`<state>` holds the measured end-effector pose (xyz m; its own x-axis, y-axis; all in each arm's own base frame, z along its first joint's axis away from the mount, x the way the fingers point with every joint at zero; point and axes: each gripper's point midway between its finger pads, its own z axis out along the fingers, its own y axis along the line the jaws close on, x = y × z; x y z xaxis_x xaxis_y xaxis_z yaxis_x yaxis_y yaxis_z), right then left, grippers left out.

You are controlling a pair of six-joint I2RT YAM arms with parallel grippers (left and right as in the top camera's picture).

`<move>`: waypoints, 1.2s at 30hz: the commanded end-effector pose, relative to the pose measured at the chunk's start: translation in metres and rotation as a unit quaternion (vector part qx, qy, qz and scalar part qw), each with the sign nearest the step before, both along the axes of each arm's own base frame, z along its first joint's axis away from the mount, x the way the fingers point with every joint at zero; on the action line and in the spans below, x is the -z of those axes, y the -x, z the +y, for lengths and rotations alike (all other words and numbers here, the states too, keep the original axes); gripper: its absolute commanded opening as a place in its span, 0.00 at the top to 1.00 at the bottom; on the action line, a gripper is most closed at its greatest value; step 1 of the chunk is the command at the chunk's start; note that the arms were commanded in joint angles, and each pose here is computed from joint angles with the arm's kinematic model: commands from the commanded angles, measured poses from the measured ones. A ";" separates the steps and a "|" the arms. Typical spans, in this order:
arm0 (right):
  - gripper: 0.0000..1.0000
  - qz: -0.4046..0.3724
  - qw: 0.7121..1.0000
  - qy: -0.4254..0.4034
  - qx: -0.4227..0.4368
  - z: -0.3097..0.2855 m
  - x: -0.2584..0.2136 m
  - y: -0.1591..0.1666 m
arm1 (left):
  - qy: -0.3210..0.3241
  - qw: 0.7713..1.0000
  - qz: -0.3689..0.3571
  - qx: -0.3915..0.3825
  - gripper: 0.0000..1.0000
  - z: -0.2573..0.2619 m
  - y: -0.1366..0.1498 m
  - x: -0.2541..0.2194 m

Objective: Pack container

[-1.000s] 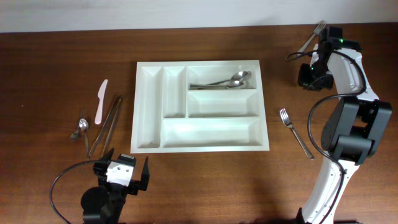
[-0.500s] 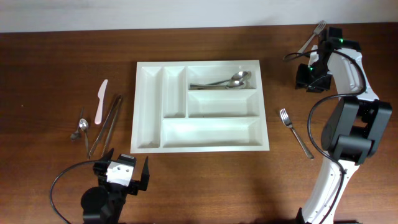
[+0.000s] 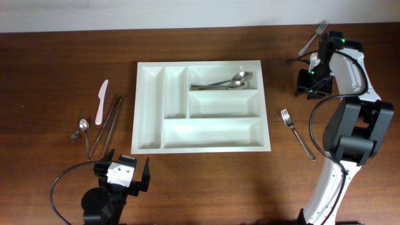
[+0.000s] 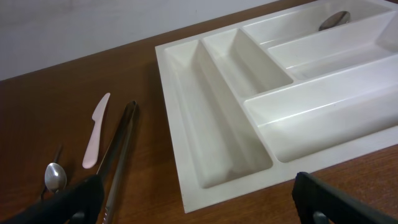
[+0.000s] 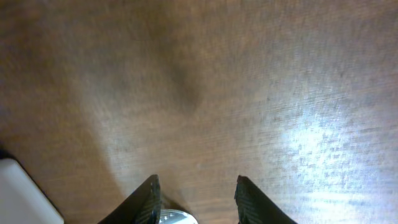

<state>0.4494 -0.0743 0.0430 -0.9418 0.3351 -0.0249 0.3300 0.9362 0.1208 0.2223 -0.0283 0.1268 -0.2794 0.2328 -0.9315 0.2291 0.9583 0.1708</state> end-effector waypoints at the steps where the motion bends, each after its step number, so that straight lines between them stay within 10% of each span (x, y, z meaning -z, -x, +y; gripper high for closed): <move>1: 0.61 0.001 1.000 -0.006 -0.021 0.005 -0.004 0.000 | 0.008 1.000 -0.001 0.001 0.01 -0.001 0.000 0.000; 19: 0.34 -0.088 0.995 0.011 -0.039 0.014 -0.071 0.010 | 0.008 1.000 -0.001 0.001 0.01 -0.001 0.000 0.000; 36: 0.37 0.001 0.999 -0.027 -0.022 0.040 0.014 0.118 | 0.008 1.000 -0.001 0.002 0.01 -0.001 0.000 0.000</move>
